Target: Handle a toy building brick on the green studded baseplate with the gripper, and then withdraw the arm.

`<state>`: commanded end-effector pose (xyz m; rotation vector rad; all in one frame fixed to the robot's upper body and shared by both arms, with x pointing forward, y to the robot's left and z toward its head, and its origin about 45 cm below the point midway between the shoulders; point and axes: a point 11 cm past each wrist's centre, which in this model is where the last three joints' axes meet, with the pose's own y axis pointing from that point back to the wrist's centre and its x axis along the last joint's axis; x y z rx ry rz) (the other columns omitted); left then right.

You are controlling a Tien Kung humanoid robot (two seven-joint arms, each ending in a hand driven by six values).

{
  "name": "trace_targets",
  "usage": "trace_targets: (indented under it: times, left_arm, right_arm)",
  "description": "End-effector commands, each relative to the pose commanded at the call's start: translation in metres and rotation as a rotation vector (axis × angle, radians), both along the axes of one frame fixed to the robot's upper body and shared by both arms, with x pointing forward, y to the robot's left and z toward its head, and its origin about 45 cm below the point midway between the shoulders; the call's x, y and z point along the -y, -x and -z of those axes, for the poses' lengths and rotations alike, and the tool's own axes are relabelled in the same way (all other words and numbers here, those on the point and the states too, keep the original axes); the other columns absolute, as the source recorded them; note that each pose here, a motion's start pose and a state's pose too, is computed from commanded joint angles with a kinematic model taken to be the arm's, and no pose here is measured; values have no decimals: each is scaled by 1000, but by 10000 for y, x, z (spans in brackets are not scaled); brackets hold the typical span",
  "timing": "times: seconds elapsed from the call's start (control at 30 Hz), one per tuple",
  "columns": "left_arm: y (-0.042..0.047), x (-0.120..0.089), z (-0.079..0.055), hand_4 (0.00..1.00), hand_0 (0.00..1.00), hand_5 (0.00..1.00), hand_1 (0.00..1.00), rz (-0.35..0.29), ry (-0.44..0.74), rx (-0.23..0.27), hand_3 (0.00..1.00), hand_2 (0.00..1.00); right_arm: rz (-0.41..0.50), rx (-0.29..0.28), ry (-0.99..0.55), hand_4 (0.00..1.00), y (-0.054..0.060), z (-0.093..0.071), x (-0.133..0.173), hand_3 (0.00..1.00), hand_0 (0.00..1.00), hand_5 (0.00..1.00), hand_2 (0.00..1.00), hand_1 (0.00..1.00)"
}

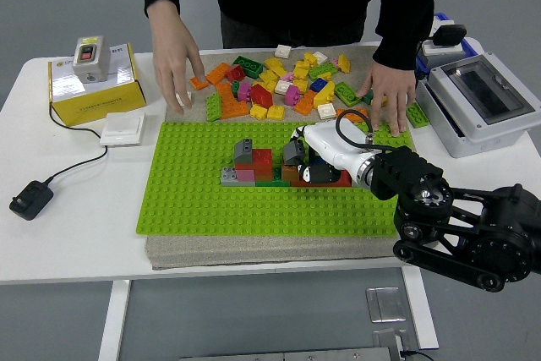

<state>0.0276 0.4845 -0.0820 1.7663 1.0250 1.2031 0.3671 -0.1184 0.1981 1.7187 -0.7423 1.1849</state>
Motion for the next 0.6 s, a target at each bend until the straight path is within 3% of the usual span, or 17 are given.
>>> trace_targets:
  times: [0.1,0.13,0.3,0.33,0.6]
  left_arm:
    - [1,-1,0,282,706,633,672,0,0,0,661,632]
    - [2,-2,0,285,706,632,670,0,0,0,660,632]
    - [4,2,2,285,706,632,670,1,1,1,660,632]
    - [2,2,2,287,704,634,669,1,1,2,659,629]
    - [-10,-1,1,287,704,633,669,2,0,7,659,629]
  right_arm:
    - [0,-2,-4,515,4,-2,-7,576,73,403,436,128]
    - [0,-3,-7,577,5,-4,-10,523,73,501,402,128]
    - [3,-2,-17,577,2,-19,-19,523,73,501,402,128]
    - [4,-2,-18,589,2,-21,-20,553,73,562,414,128]
    - [1,-3,-14,596,3,-10,-24,547,73,605,410,127]
